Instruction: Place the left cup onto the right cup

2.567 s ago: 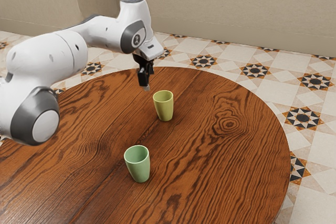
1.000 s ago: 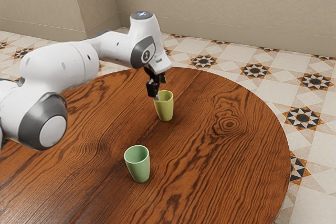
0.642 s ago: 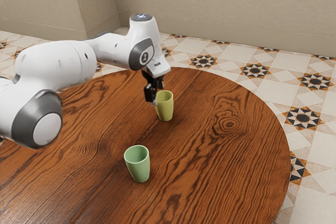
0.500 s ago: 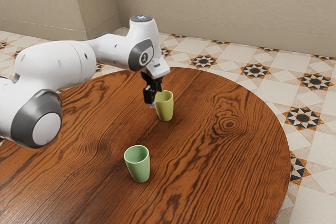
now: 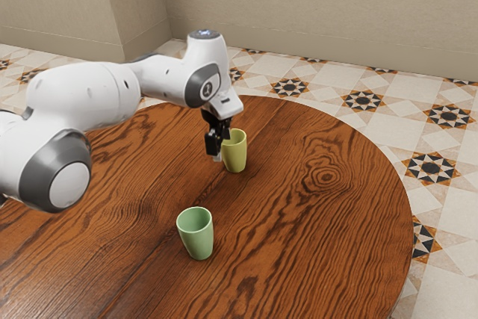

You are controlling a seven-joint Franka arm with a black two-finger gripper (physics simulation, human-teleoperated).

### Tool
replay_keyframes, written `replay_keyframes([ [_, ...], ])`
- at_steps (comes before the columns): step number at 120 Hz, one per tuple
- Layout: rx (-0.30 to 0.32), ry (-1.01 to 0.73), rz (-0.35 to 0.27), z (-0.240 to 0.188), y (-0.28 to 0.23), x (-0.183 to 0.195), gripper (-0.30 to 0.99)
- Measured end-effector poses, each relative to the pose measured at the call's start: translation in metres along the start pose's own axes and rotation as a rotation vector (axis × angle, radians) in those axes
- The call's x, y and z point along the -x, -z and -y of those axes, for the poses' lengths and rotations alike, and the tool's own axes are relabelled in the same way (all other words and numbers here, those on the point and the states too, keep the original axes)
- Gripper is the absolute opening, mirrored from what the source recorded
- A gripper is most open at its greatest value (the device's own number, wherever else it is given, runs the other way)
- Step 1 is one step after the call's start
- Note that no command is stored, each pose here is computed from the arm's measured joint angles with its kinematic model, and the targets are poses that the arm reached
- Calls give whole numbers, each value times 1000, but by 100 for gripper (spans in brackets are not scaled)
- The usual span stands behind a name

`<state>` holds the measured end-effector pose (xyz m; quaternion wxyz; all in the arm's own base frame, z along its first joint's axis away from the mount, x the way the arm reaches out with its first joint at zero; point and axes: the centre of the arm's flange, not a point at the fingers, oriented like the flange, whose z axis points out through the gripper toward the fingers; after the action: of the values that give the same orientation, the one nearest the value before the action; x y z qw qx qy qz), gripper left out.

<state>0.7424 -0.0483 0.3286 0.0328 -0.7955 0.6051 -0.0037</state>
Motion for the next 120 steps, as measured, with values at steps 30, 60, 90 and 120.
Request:
replay_keyframes([
  [30,-13,-1,5,4,-8,-2,28],
  [60,-47,-11,2,8,-5,-1,0],
  [90,-62,-20,-2,10,-4,-1,-7],
  [120,-68,-25,-4,11,-3,-1,-9],
])
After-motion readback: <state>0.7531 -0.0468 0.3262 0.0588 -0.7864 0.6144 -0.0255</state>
